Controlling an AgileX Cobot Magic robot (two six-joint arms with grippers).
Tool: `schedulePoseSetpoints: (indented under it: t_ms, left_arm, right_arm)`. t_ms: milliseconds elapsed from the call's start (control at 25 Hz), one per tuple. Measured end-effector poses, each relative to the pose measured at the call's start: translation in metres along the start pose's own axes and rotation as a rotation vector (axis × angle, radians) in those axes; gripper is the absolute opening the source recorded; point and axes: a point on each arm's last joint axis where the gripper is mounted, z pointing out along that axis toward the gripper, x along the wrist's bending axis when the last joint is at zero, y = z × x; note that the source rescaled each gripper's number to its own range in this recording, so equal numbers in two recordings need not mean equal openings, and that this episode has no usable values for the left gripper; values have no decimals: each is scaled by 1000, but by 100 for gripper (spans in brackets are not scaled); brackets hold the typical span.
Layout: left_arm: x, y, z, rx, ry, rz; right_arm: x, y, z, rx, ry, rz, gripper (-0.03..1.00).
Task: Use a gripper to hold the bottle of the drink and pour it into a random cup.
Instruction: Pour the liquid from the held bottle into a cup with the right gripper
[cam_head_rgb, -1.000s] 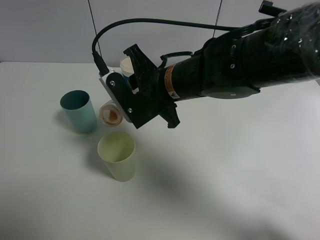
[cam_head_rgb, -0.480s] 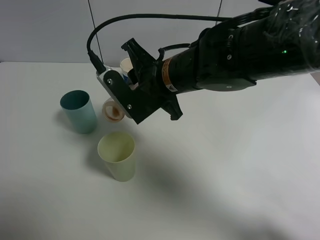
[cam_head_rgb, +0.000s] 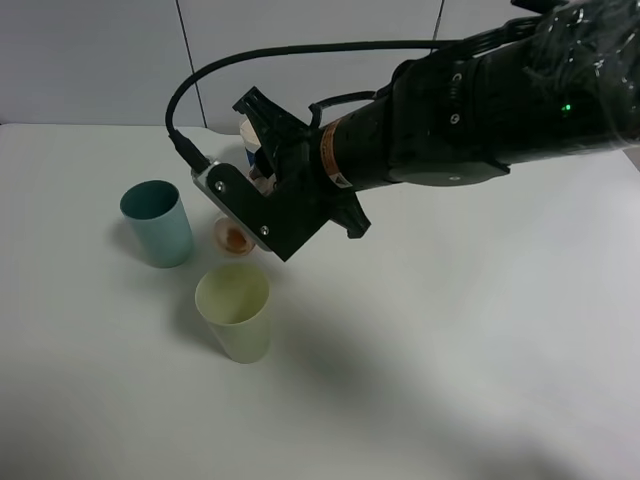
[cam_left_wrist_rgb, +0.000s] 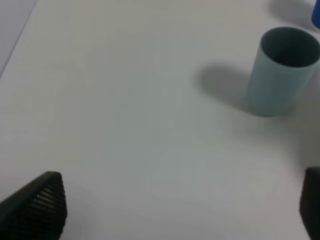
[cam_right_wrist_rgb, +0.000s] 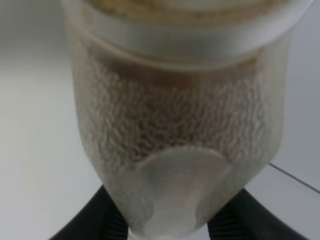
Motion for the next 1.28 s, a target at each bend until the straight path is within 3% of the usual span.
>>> schedulePoseSetpoints:
  t_ms: [640, 1280]
  left_arm:
    - [0, 0, 0, 0, 0, 0]
    - [0, 0, 0, 0, 0, 0]
  right_arm:
    - [-1, 2, -2, 25, 37, -71, 0]
    - [0, 1, -2, 30, 41, 9, 0]
